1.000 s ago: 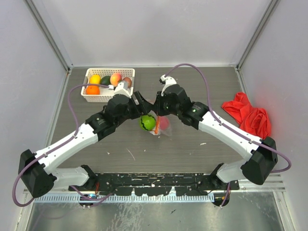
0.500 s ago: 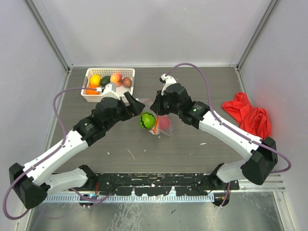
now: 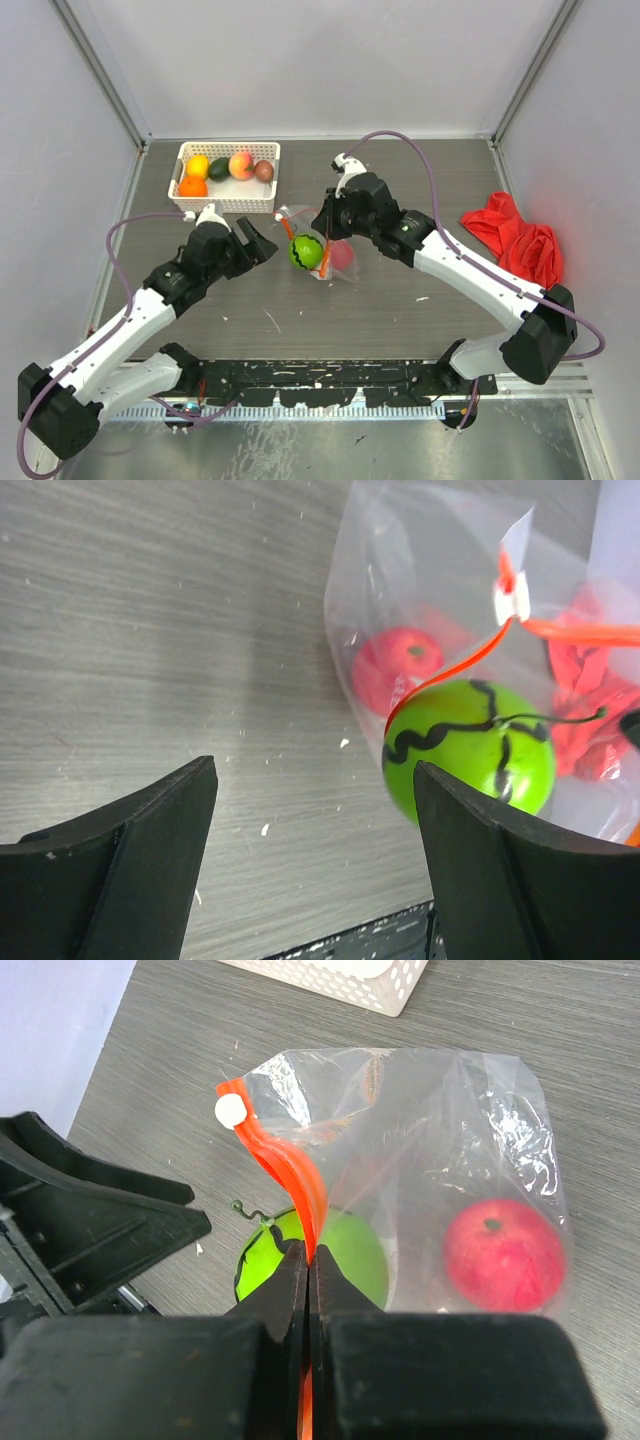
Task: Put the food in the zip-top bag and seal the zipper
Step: Place the fake fruit in the zipper food storage bag.
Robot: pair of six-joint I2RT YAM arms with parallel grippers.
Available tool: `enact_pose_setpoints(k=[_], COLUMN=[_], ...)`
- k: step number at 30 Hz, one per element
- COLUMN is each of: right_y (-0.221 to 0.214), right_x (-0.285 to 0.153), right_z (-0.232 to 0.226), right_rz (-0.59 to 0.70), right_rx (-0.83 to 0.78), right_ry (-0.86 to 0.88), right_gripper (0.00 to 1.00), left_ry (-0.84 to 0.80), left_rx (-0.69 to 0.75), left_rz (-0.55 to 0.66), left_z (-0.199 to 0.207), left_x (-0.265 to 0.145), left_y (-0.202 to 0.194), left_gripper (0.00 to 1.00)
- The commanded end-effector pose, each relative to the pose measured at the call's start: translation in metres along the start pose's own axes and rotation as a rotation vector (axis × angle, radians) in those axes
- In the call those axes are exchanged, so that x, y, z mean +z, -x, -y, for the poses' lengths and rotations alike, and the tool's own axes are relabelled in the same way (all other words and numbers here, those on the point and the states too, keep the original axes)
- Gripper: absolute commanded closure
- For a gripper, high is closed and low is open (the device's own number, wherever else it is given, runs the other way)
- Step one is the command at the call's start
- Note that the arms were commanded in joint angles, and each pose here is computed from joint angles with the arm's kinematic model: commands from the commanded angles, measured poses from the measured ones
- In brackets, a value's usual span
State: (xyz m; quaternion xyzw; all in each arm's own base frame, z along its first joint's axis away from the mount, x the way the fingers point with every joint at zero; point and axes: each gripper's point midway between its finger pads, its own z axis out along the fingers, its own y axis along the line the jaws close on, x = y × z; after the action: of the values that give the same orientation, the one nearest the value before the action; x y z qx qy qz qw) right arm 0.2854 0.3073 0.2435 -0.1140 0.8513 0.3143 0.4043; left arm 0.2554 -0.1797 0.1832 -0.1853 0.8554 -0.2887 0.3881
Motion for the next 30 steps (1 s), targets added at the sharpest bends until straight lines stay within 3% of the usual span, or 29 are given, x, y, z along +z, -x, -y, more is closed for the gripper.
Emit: enact_pose_setpoints(k=[1, 9, 18, 30], right_y=[0.029, 0.029, 0.026, 0.027], right_x=[-0.01, -0.011, -0.009, -0.009], right_z=[-0.019, -0.021, -0.021, -0.024], right_rz=[0.092, 0.089, 0.079, 0.078], right_rx=[0.011, 0.015, 0.015, 0.023], right_ry=[0.07, 0.08, 0.085, 0.098], right_gripper=[0.99, 0.99, 0.99, 0.99], left_ry=[-0.055, -0.154, -0.29, -0.283], left_rx=[-0.02, -0.023, -0.073, -0.097], left_rz=[-0.058, -0.169, -0.189, -0.213], left_z=[0.004, 0.026, 0.058, 0.066], left_x=[0.0, 0.024, 0.03, 0.041], left_y=[-0.014, -0.034, -0.033, -0.043], left_gripper=[0.2, 0.2, 0.19, 0.23])
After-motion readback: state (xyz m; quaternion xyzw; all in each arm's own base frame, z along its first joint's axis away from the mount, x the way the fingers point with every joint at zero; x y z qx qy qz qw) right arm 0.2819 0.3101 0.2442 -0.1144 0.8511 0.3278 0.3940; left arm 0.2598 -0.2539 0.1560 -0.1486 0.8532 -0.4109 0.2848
